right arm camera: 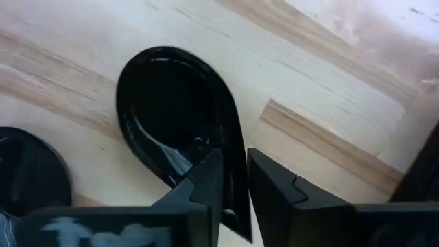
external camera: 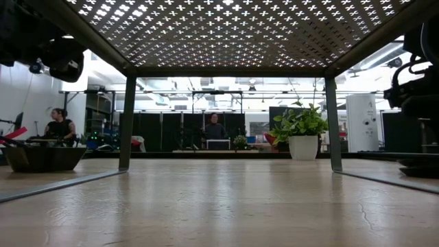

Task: Pick & Place Mini shaped plates
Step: Put the drop-shaped plate on the shelf

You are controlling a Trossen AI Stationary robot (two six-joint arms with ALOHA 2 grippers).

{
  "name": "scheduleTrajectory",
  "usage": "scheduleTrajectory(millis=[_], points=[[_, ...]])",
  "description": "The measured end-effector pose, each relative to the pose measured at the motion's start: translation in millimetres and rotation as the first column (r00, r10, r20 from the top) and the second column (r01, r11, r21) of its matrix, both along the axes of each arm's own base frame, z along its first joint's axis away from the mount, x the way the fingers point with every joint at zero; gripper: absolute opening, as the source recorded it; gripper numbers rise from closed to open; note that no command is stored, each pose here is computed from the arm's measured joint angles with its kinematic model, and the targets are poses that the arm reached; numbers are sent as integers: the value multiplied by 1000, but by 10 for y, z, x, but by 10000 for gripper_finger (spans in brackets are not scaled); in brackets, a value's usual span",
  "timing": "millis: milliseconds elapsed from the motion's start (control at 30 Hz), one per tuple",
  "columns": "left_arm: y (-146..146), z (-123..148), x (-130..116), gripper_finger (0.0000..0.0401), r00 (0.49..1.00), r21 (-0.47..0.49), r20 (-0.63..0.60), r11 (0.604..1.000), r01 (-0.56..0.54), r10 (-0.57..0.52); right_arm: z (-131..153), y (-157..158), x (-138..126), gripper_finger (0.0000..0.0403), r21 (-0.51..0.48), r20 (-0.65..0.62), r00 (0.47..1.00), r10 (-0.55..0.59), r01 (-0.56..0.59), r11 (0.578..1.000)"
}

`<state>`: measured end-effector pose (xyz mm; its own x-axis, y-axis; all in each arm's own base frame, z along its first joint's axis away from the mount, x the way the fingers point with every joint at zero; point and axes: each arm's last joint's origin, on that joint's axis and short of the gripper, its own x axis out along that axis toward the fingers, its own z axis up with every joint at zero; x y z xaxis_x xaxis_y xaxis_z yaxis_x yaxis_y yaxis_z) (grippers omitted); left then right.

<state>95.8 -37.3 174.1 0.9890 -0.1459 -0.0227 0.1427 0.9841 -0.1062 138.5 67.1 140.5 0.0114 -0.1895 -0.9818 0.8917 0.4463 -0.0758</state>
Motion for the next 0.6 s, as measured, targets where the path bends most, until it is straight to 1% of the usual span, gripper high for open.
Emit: scheduleTrajectory(millis=[367,600], points=[[0,-1,0,163,1000,1,-1,1000,0,0,48,7,18,36,-1,21,1000,12,-12,1000],[0,-1,0,163,1000,1,-1,1000,0,0,48,6,18,10,-2,19,1000,25,-25,1000]])
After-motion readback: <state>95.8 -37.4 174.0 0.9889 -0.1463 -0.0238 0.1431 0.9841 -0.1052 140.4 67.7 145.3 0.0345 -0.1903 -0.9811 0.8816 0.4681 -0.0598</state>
